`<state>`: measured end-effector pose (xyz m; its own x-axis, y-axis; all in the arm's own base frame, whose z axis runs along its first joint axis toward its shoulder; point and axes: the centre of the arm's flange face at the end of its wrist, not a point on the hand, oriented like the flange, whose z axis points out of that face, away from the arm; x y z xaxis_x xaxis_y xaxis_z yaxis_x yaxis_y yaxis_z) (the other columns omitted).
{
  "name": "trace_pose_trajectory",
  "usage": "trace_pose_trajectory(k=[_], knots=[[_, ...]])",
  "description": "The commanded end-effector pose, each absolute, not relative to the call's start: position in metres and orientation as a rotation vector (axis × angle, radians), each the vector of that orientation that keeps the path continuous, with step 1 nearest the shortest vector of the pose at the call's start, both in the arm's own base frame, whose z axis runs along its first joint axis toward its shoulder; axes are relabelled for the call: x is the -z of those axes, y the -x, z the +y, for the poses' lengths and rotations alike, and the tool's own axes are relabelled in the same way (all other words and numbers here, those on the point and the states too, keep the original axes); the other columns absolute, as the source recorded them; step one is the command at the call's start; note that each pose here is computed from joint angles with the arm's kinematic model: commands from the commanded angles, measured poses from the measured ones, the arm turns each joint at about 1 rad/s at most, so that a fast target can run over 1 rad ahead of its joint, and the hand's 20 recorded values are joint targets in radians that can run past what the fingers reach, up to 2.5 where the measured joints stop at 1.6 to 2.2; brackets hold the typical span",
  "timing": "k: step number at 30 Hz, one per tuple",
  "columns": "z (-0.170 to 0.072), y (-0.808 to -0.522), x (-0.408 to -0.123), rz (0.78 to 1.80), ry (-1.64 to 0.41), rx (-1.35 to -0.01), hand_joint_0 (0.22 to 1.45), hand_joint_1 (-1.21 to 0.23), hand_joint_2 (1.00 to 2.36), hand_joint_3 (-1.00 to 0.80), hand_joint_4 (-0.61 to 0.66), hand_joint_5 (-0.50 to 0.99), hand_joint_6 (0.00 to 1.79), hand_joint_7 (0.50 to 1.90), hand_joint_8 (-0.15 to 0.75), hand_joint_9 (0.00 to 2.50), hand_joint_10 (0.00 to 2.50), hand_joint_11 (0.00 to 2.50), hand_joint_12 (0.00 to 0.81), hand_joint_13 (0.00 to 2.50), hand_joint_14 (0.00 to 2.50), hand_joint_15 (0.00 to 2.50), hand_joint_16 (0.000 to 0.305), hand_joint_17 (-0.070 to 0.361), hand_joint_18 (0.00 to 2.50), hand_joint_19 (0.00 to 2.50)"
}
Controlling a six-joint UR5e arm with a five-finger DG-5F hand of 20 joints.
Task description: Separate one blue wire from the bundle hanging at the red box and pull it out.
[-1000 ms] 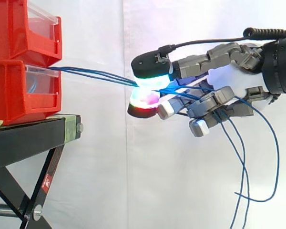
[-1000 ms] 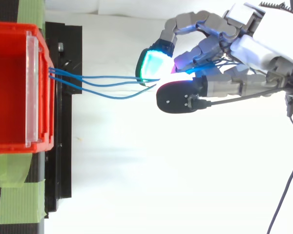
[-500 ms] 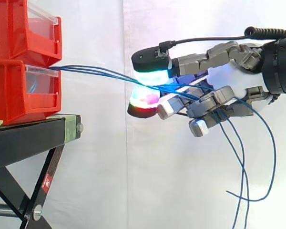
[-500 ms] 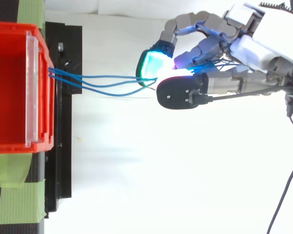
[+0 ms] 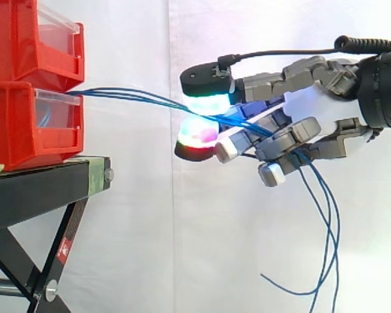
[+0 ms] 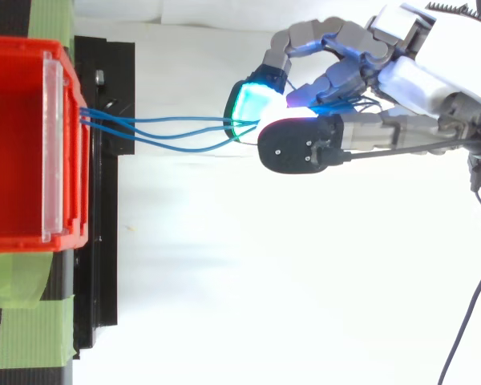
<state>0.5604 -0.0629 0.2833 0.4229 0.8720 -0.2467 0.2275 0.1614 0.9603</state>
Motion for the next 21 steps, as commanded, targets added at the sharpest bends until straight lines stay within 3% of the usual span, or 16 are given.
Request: trace_pose_trajectory(k=[1,21], knots=[[-0.0628,-0.5602,-0.2829,1.083,-1.364,-0.615,0.57,-0.64,1.01,-0.35,0.21,-0.2,0.8,1.07,0.343,0.99,0.01,1.3,0.333,1.12,1.85,1.24,0.046,0.103,1.0,1.27],[-0.0636,-0.5605,-0.2836,1.083,-1.361,-0.612,0.55,-0.6,1.0,-0.49,0.22,-0.19,0.8,1.07,0.35,1.01,0.01,1.3,0.335,1.13,1.86,1.21,0.047,0.107,1.0,1.25]])
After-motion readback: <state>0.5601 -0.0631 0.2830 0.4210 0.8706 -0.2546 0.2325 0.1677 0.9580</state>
